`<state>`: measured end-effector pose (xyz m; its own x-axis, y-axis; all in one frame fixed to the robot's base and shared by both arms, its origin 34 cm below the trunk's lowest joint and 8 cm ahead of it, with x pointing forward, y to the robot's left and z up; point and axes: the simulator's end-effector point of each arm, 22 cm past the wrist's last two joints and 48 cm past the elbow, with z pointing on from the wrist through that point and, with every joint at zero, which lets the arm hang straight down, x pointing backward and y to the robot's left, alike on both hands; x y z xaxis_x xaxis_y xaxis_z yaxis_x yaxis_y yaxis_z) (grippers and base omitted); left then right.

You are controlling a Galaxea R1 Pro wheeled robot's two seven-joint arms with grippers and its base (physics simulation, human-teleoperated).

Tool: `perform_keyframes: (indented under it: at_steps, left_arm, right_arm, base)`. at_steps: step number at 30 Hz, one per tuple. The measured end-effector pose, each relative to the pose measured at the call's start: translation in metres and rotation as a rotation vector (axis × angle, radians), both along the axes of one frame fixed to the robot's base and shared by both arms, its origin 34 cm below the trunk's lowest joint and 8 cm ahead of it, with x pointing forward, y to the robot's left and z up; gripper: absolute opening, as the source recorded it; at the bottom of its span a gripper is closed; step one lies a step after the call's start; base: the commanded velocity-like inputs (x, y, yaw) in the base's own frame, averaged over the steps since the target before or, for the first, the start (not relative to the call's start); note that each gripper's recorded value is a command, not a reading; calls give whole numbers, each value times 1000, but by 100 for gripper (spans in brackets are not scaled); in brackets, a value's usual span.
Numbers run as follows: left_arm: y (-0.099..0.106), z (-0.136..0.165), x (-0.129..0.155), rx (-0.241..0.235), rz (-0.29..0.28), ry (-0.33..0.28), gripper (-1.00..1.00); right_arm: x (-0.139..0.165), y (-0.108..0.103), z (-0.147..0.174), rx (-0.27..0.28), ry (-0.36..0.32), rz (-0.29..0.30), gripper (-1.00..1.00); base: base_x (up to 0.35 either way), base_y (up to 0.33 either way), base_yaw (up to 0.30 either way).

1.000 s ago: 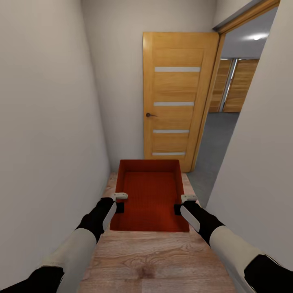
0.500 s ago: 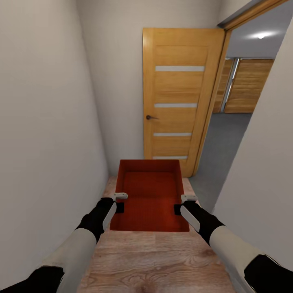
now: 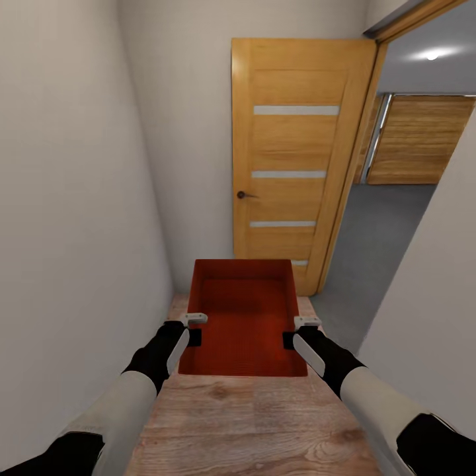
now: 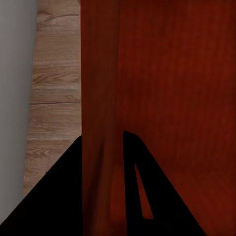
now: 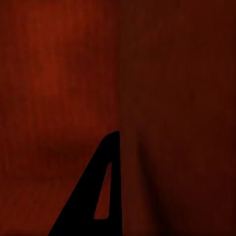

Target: Move the two storage containers from the living room to the garage. In the garage, place one container on the floor and stack the other container on top of it (either order is fine).

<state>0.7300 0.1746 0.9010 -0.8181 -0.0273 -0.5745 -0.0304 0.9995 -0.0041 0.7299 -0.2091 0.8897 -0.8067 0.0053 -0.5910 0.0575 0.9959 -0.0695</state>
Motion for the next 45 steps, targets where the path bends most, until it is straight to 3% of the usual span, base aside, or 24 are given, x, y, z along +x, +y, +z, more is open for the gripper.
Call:
perform_keyframes:
  at_steps: [45]
  left_arm:
    - [0,0,0,0,1,-2,-100]
  right_arm:
    - [0,0,0,0,-2,0,-100]
  base:
    - [317,0,0]
